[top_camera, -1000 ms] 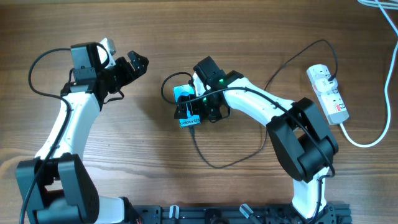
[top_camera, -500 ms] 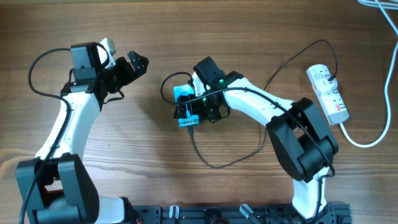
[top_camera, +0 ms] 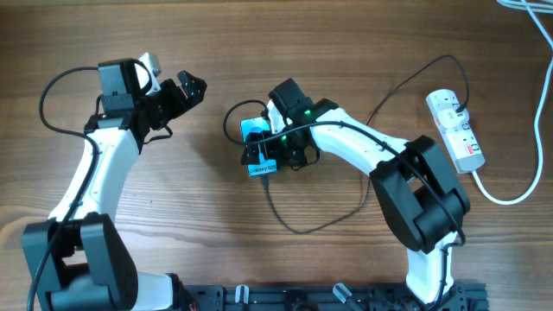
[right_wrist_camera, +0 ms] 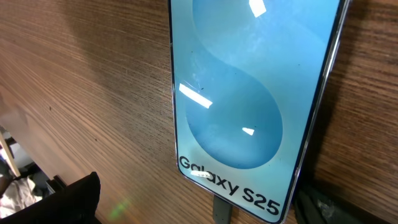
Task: Plug charger to phone and switch on socket
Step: 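Lower the phone flat onto the table with the right gripper and release, then move the right gripper over the power strip's switches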
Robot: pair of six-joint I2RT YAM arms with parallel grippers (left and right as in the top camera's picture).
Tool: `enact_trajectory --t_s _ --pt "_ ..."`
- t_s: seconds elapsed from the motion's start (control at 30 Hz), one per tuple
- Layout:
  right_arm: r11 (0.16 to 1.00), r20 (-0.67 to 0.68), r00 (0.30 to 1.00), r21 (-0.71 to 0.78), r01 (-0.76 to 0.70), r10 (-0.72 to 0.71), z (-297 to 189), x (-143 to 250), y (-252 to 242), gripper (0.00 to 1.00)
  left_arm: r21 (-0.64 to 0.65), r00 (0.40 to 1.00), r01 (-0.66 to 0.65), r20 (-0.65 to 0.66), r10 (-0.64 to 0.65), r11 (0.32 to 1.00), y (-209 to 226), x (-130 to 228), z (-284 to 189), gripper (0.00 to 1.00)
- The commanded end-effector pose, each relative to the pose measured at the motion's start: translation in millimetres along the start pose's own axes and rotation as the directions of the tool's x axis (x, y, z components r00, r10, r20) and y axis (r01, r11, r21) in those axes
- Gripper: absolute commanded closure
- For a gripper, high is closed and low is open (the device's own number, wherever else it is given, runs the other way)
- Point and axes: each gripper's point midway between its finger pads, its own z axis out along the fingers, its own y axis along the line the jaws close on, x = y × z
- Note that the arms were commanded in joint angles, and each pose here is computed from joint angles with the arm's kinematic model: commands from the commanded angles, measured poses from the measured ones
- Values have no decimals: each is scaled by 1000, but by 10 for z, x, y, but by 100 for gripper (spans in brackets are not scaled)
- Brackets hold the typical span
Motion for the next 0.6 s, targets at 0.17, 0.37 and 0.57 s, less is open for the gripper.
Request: enact_trajectory --t_s 0.17,0.37,0.57 --pt "997 48 999 77 -8 4 -350 -143 -53 0 -7 1000 -10 11 10 1000 10 -26 -14 0" --pt "990 383 923 102 -93 47 -1801 -633 -184 0 -7 1000 -10 11 10 1000 10 -25 -14 0" --pt "903 581 769 129 -410 266 -2827 -691 -1380 0 -7 1000 -10 11 10 1000 10 -26 -14 0"
